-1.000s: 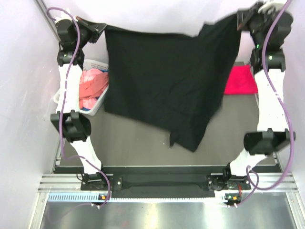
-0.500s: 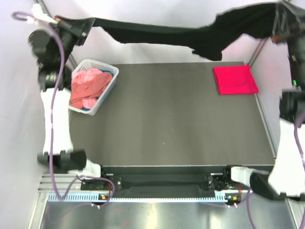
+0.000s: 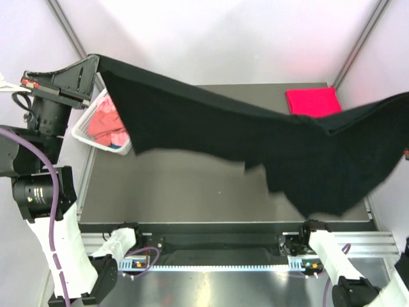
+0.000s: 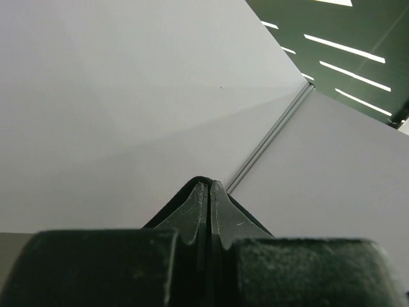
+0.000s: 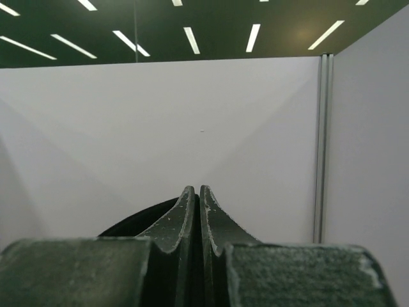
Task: Fold and stack the t-shirts
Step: Flatten the tshirt out
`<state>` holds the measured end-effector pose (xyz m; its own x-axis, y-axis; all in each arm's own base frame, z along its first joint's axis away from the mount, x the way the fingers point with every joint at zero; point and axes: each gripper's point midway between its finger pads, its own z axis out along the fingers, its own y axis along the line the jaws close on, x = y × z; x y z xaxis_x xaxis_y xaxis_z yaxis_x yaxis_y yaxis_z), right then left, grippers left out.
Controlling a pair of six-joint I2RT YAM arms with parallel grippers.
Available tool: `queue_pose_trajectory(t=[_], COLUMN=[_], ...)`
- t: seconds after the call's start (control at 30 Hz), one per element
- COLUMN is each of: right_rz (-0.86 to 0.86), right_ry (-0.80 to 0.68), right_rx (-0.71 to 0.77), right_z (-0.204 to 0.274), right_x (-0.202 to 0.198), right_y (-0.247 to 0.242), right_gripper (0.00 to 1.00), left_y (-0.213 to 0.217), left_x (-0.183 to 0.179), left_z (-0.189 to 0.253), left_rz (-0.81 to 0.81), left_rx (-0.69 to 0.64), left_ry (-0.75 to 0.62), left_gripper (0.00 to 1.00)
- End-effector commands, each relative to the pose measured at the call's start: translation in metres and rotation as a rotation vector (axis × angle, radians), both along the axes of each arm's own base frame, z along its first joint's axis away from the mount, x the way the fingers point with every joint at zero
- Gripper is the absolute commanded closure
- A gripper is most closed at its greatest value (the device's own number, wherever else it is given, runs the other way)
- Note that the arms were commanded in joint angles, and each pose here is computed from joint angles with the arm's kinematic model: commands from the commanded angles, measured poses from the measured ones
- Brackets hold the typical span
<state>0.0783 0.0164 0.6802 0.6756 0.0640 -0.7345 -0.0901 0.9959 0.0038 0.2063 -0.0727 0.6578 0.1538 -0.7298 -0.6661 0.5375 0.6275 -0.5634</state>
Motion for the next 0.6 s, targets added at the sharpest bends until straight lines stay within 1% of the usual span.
queue_pose_trajectory(t=[0.0, 0.03, 0.1, 0.13, 0.2, 0.23, 0.27, 0.3, 0.33, 0.37, 0.4, 0.43, 0.47, 0.5, 0.53, 0.57], right_rz=[-0.061, -0.067, -0.081, -0.102, -0.109, -0.110, -0.110, -0.110, -0.097, -0.081, -0.065, -0.034, -0.019, 0.004, 0.010, 0.015], right_ry=[0.005, 0.005, 0.021, 0.040, 0.124, 0.131, 0.167, 0.184, 0.202, 0.232, 0.286, 0.275, 0.312, 0.314, 0.325, 0.298], right_rx=[0.020, 0.014, 0.010, 0.007, -0.006, -0.007, -0.008, -0.045, -0.057, -0.067, -0.077, -0.096, -0.103, -0.111, -0.111, -0.114], right_z=[0.002, 0.003, 0.003, 0.000, -0.018, -0.021, -0.030, -0.042, -0.051, -0.062, -0.085, -0.089, -0.112, -0.122, -0.136, -0.147], right_x=[-0.008, -0.007, 0.006, 0.017, 0.060, 0.075, 0.098, 0.124, 0.140, 0.166, 0.193, 0.216, 0.239, 0.254, 0.277, 0.293], right_y=[-0.010, -0.011, -0.014, -0.017, -0.019, -0.020, -0.020, -0.018, -0.016, -0.013, -0.011, -0.005, -0.003, 0.000, 0.001, 0.001], right_gripper=[1.00, 1.00, 1.00, 1.00, 1.00, 1.00, 1.00, 1.00, 1.00, 1.00, 1.00, 1.00, 1.00, 1.00, 1.00, 1.00], left_y=[0.012, 0.013, 0.016, 0.018, 0.022, 0.023, 0.023, 0.024, 0.024, 0.023, 0.023, 0.023, 0.023, 0.025, 0.028, 0.028], left_x=[0.017, 0.018, 0.027, 0.041, 0.063, 0.085, 0.095, 0.118, 0.128, 0.139, 0.154, 0.172, 0.183, 0.203, 0.215, 0.226], left_z=[-0.018, -0.020, -0.028, -0.041, -0.063, -0.090, -0.095, -0.127, -0.139, -0.142, -0.166, -0.184, -0.192, -0.221, -0.234, -0.247], left_rz=[0.063, 0.070, 0.085, 0.089, 0.097, 0.094, 0.087, 0.075, 0.065, 0.054, 0.044, 0.033, 0.029, 0.036, 0.058, 0.063], left_rx=[-0.017, -0.021, -0.022, -0.022, -0.021, -0.023, -0.028, -0.037, -0.044, -0.051, -0.056, -0.065, -0.064, -0.066, -0.063, -0.058], left_ry=[0.090, 0.098, 0.128, 0.167, 0.229, 0.301, 0.293, 0.362, 0.380, 0.368, 0.415, 0.451, 0.450, 0.509, 0.527, 0.548], left_gripper=[1.00, 1.00, 1.00, 1.00, 1.00, 1.00, 1.00, 1.00, 1.00, 1.00, 1.00, 1.00, 1.00, 1.00, 1.00, 1.00])
